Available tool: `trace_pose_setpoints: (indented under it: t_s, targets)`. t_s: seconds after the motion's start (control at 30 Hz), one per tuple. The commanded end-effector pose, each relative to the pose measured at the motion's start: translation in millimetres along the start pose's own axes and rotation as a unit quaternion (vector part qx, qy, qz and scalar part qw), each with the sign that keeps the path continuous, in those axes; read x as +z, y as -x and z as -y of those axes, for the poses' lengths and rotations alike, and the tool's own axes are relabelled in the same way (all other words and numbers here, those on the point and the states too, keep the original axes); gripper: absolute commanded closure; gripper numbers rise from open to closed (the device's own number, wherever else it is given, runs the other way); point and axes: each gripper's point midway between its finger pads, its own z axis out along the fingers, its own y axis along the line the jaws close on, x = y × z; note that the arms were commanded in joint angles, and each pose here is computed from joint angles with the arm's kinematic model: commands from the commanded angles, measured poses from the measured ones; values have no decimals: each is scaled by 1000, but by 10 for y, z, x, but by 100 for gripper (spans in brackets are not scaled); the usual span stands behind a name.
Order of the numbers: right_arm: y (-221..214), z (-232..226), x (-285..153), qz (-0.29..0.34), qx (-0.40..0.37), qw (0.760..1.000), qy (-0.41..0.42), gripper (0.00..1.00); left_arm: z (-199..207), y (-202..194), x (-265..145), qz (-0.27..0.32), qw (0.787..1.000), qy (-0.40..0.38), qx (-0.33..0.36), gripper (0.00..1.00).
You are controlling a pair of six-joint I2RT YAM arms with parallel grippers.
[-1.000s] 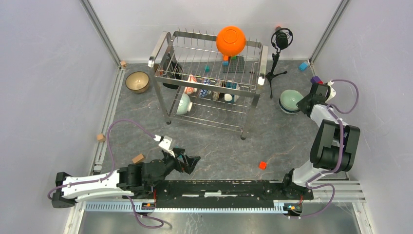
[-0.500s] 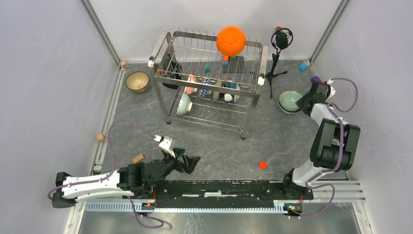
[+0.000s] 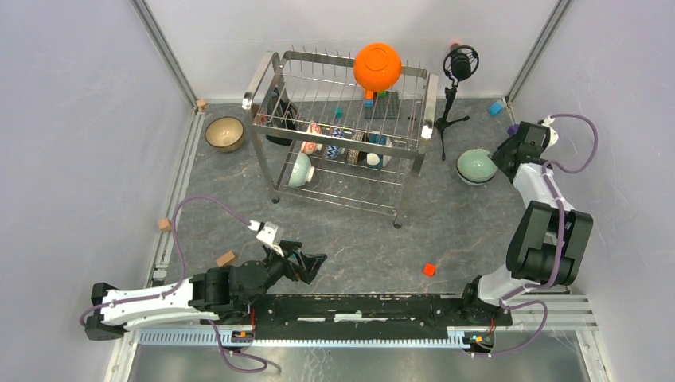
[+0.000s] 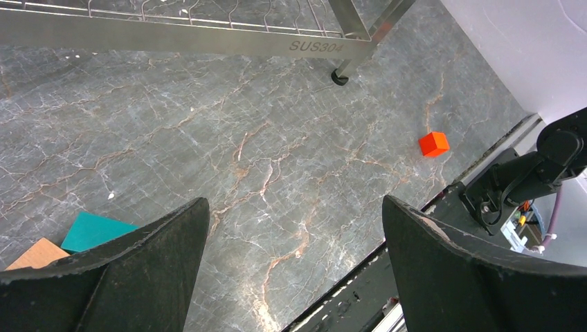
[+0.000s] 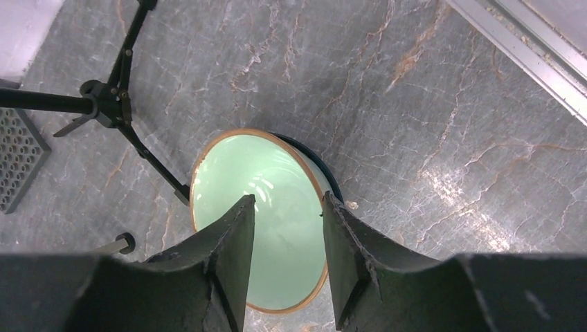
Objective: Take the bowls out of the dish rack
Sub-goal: Place the bowl with the bowl.
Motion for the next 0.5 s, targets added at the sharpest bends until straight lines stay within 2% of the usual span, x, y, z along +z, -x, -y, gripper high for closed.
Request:
trace_pose_setpoints:
  t_s: [0.0,0.47]
  targets:
    - [292,-75,-139,35,-8,999,6,56,27,68,0,14,999,-1,-38,0]
    - [-12,164,23,-2,-31,999,-21,56,24,15,10,8,999,-2,-35,0]
